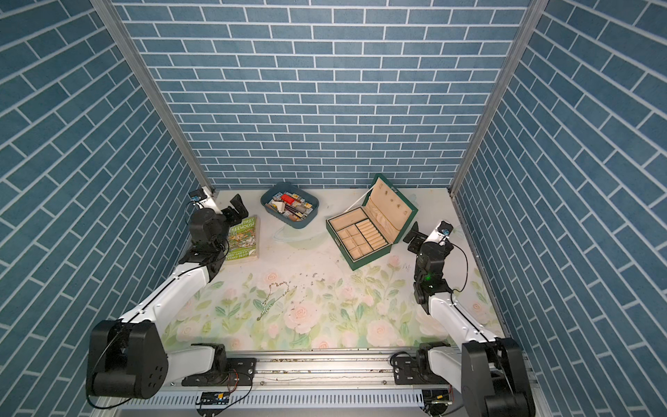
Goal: Put jewelry chain into jewelry box
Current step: Adjust the jewelry box at the center of the board.
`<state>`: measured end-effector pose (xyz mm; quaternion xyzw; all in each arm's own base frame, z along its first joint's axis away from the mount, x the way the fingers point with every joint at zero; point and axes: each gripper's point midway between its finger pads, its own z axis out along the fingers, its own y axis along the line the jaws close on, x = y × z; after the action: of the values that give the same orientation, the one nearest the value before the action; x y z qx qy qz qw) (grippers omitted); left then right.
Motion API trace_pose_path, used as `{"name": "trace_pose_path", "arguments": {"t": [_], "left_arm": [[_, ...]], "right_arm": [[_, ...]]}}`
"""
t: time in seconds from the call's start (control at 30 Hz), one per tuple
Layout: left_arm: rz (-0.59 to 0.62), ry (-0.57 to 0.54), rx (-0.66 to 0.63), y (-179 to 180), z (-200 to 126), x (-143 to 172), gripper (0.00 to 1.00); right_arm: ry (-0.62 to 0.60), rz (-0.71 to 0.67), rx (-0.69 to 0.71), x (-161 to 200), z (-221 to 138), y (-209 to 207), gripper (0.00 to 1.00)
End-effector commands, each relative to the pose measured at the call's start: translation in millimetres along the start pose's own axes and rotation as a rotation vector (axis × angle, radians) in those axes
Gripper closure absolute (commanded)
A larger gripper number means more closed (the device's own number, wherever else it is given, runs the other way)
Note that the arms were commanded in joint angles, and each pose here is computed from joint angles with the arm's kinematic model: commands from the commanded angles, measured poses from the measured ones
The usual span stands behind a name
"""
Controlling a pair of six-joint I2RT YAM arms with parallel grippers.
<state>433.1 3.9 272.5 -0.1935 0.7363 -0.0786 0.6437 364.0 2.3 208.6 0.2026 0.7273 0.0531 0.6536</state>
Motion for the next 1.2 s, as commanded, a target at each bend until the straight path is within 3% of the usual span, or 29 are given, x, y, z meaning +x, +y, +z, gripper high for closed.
{"name": "trace_pose_path", "arguments": {"t": [0.0,0.17,0.3,0.37,0.53,0.7,0.87,1.17], "left_arm": [[-0.14,0.258,0.056,-11.0,7.6,59.3,0.0],[-0.045,0.437,0.226,-74.7,26.8,99.8,0.0],[0.069,0.56,0.34,-122.5,40.5,145.1,0.0],[0.071,0.607,0.41,-144.0,47.0,160.8,0.0],[0.132,0.686,0.602,-210.8,51.7,194.6,0.0],[0.269,0.769,0.681,-267.6,58.0,240.7,0.0],[0.293,0.794,0.683,-293.7,76.2,263.0,0.0],[0.227,0.904,0.684,-299.1,90.4,307.3,0.0]], "right_arm": [[0.165,0.155,-0.015,36.7,-8.8,-2.1,0.01],[0.355,0.182,0.01,81.8,-21.1,-9.0,0.06],[0.469,0.178,-0.031,109.5,-31.5,-5.4,0.08],[0.519,0.177,-0.059,120.6,-36.7,-1.8,0.1],[0.555,0.208,-0.142,132.4,-52.2,8.1,0.1],[0.596,0.206,-0.17,145.9,-63.2,8.1,0.11],[0.624,0.202,-0.224,147.7,-72.3,14.9,0.11],[0.633,0.255,-0.295,142.6,-75.1,30.3,0.11]]}}
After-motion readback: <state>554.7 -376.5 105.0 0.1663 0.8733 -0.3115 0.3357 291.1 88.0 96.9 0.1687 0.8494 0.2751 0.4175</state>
